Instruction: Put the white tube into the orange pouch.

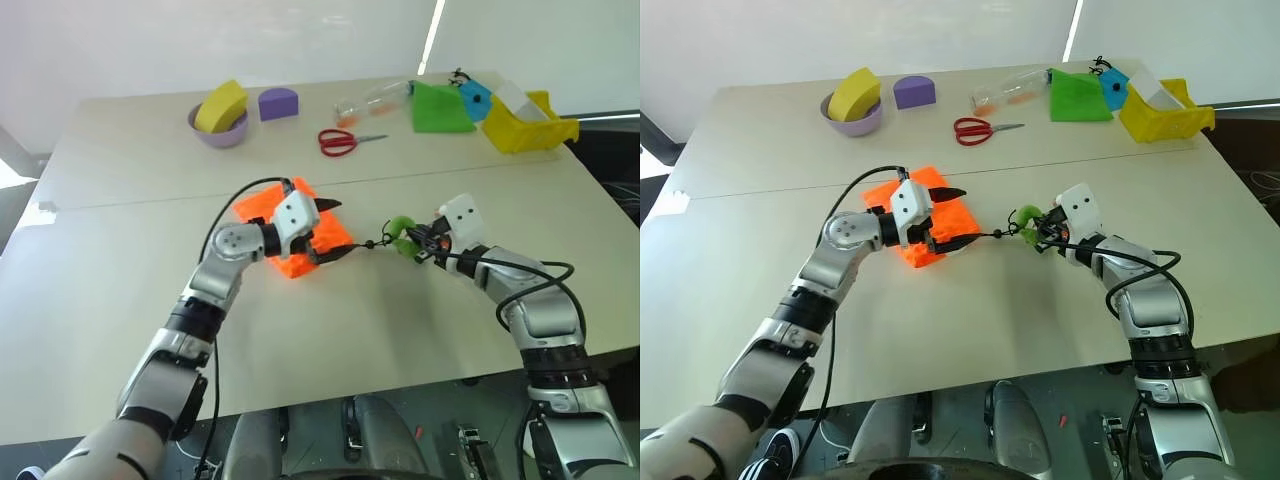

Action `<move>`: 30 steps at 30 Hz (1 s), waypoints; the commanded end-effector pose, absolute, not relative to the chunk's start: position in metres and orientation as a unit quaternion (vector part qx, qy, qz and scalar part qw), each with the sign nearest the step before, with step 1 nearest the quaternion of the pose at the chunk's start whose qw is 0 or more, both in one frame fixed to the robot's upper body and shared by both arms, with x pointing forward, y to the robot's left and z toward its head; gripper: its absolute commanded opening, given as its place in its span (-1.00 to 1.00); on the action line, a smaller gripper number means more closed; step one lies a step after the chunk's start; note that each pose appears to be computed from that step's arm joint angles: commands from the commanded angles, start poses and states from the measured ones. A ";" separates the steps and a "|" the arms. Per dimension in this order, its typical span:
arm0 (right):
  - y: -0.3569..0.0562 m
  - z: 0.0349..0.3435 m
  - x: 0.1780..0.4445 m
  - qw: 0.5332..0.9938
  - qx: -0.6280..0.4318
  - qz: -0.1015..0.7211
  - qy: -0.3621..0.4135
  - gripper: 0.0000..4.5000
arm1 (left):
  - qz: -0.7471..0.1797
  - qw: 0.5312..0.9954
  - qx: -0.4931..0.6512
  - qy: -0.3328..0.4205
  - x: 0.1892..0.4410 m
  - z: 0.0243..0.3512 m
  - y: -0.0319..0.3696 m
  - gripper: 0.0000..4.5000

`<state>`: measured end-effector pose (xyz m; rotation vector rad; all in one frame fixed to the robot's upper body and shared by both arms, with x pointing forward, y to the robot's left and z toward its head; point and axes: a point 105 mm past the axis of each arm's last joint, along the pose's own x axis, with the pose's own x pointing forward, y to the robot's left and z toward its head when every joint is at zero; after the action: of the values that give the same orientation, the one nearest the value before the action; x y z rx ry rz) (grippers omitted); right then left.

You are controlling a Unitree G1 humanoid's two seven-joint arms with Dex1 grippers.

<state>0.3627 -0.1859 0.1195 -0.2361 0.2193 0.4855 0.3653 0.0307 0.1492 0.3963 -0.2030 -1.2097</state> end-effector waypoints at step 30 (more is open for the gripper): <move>-0.163 0.143 0.362 0.966 -0.111 0.233 0.035 -1.00 | -0.688 0.673 0.269 0.031 0.375 0.134 -0.019 0.98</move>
<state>0.3610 -0.1677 0.1183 -0.2129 0.1621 0.4668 0.3744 -0.0129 0.1256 0.5661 0.1026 -1.5460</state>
